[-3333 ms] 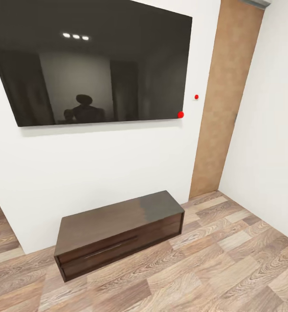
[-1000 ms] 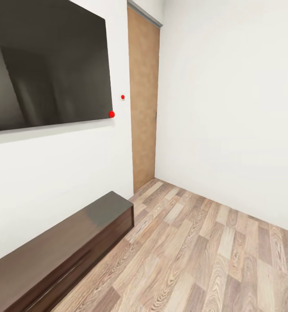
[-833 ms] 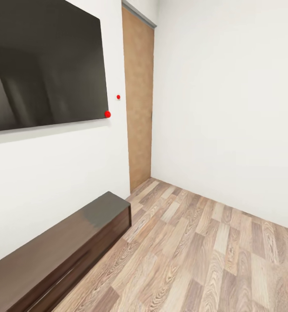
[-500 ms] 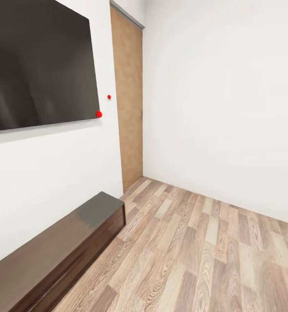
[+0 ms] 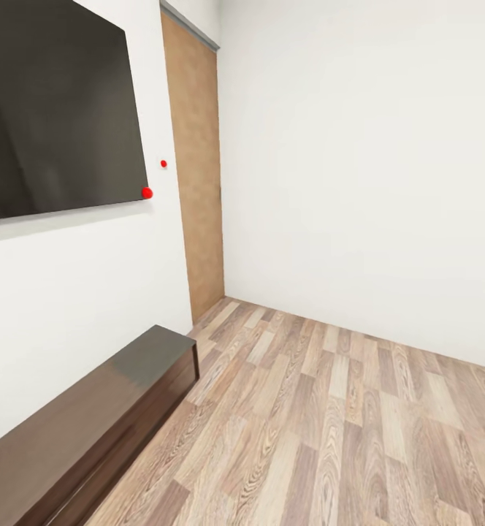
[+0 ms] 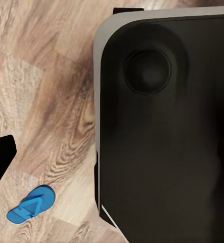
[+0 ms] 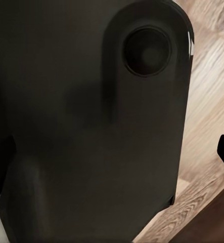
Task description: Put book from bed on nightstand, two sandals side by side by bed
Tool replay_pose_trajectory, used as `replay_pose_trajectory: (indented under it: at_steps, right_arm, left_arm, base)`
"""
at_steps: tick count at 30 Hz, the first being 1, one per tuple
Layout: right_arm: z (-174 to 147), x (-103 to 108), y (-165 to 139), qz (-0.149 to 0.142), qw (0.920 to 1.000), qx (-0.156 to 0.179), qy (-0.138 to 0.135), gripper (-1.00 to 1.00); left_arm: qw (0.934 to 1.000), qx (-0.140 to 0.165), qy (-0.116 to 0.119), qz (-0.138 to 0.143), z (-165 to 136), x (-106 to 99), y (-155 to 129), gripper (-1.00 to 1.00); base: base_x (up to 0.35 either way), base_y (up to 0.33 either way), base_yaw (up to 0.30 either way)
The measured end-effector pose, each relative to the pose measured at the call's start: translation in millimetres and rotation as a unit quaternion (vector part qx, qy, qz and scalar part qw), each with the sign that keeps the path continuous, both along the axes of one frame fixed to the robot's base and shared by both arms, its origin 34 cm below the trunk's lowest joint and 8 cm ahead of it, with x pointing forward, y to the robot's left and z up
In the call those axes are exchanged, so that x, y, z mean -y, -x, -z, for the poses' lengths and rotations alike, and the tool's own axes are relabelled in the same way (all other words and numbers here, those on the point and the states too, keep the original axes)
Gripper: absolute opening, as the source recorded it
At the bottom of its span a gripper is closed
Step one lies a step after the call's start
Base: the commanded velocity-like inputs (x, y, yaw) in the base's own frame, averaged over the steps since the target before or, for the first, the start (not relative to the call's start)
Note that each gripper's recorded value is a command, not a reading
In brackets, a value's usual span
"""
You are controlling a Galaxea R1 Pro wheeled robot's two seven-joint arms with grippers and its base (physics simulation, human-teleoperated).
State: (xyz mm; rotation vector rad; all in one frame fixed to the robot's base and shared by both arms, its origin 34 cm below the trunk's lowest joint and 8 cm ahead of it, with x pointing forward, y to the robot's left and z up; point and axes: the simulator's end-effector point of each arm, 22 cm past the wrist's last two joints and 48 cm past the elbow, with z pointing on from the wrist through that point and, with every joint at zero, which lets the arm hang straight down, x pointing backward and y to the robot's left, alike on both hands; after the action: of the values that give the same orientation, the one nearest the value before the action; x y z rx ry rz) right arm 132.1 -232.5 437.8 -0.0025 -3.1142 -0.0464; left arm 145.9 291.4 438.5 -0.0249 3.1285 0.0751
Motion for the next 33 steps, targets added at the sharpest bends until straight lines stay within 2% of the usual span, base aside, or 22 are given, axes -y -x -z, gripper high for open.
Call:
replay_pose_trajectory:
  at_steps: [10,21,33]
  right_arm:
    - [0.2,5.6,-2.3,-0.001,1.0000,0.002,0.004,1.00]
    - [0.4,13.1,-7.4,-0.001,0.9999,0.009,0.008,1.00]
    - [-0.4,18.0,-42.0,0.005,0.9986,0.051,0.013,1.00]
  left_arm:
    - [0.9999,0.014,-0.001,0.002,-0.3,-0.8,-12.4,1.00]
    - [0.9981,0.062,-0.004,0.004,-4.4,-3.9,-60.6,1.00]
    - [0.9946,0.103,-0.016,0.003,-12.4,-22.5,-100.2,1.00]
  base:
    - [-0.004,0.005,-0.016]
    - [0.000,0.000,-0.001]
    - [0.000,0.000,0.000]
